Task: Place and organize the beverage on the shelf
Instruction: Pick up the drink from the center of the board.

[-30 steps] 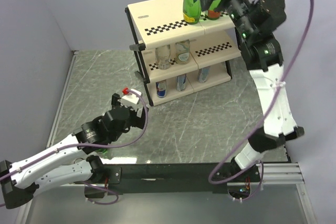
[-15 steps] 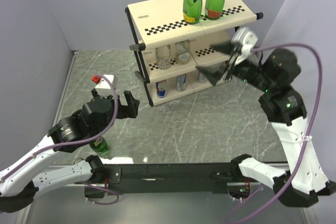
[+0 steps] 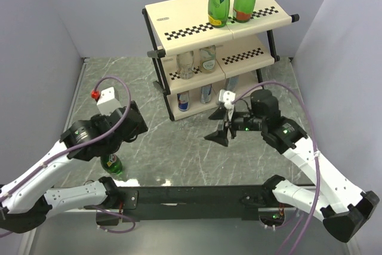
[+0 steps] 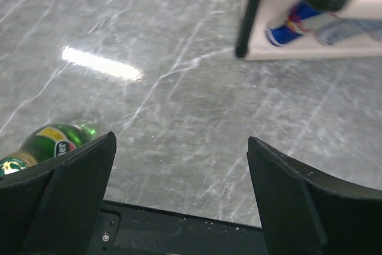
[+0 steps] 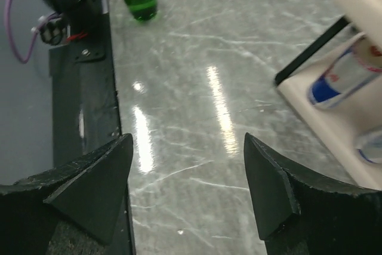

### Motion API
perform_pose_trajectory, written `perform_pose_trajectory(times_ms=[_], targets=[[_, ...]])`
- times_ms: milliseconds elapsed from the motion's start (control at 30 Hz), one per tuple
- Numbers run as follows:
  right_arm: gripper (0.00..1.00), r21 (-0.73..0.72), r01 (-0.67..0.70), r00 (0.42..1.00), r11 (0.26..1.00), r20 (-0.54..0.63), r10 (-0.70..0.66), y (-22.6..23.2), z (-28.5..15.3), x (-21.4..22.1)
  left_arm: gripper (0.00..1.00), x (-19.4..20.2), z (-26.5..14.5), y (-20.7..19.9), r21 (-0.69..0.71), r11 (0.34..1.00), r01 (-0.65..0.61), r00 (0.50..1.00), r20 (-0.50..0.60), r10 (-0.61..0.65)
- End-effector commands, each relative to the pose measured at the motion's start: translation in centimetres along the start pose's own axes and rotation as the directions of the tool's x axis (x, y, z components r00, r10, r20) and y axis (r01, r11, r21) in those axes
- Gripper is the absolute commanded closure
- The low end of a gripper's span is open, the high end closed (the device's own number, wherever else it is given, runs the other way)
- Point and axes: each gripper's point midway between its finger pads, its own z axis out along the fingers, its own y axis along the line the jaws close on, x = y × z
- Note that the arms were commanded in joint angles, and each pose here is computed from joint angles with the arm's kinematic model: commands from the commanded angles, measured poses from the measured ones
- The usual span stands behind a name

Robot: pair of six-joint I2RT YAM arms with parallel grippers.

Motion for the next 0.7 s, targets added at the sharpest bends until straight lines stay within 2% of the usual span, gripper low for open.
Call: perform_pose_trajectory(times_ms=[0,100,200,233,300,333,433,533,567,600,667], targets=[[0.20,-0.022,0.060,0.998,0.998,0.032,-0.059,0.8,0.5,-0.8,0.04,-0.1,0.2,2.5,-0.123,0.988,0.094,0.996,0.014,-0.093],[0.20,-0.044,0.044,0.999,0.998,0.017,-0.043,1.0,0.9,0.0,0.06,-0.5,0.6,3.2,-0.156,0.978,0.140,0.990,0.043,-0.135],[0.19,-0.054,0.041,0.999,0.998,0.005,-0.041,1.0,1.0,0.4,0.05,-0.7,0.7,3.2,-0.157,0.980,0.119,0.992,0.050,-0.112],[0.19,-0.052,0.040,0.999,0.998,0.001,-0.040,1.0,1.1,0.6,0.05,-0.8,0.5,2.7,-0.120,0.992,0.042,0.999,0.032,-0.039],[0.20,-0.054,0.041,0.999,0.998,-0.002,-0.041,1.0,1.1,0.7,0.03,-1.0,0.1,2.0,-0.048,0.999,-0.008,1.000,0.022,0.009],[0.20,-0.055,0.039,0.999,0.998,-0.005,-0.039,1.0,1.1,0.9,0.03,-0.6,-0.6,1.7,0.031,0.997,-0.065,0.998,0.001,0.065],[0.19,-0.090,0.048,0.999,0.995,-0.004,-0.049,1.4,1.4,1.1,0.06,-2.1,-2.6,0.1,0.201,0.979,-0.044,0.998,0.053,0.034],[0.19,-0.277,0.081,0.997,0.957,0.035,-0.074,4.0,2.3,2.4,0.06,-4.7,-3.9,0.6,0.221,0.975,-0.009,0.989,0.145,-0.024],[0.19,-0.346,0.130,0.990,0.929,0.089,-0.105,5.3,2.9,2.0,0.05,-5.7,-4.1,0.8,0.213,0.977,0.004,0.981,0.190,-0.046],[0.19,-0.367,0.132,0.991,0.921,0.082,-0.109,5.8,3.8,3.2,0.05,-6.3,-4.2,0.7,0.216,0.976,0.005,0.976,0.211,-0.051],[0.18,-0.406,0.217,0.975,0.888,0.125,-0.181,7.8,5.5,2.8,0.04,-7.5,-4.5,0.2,0.214,0.977,-0.015,0.970,0.242,-0.038]])
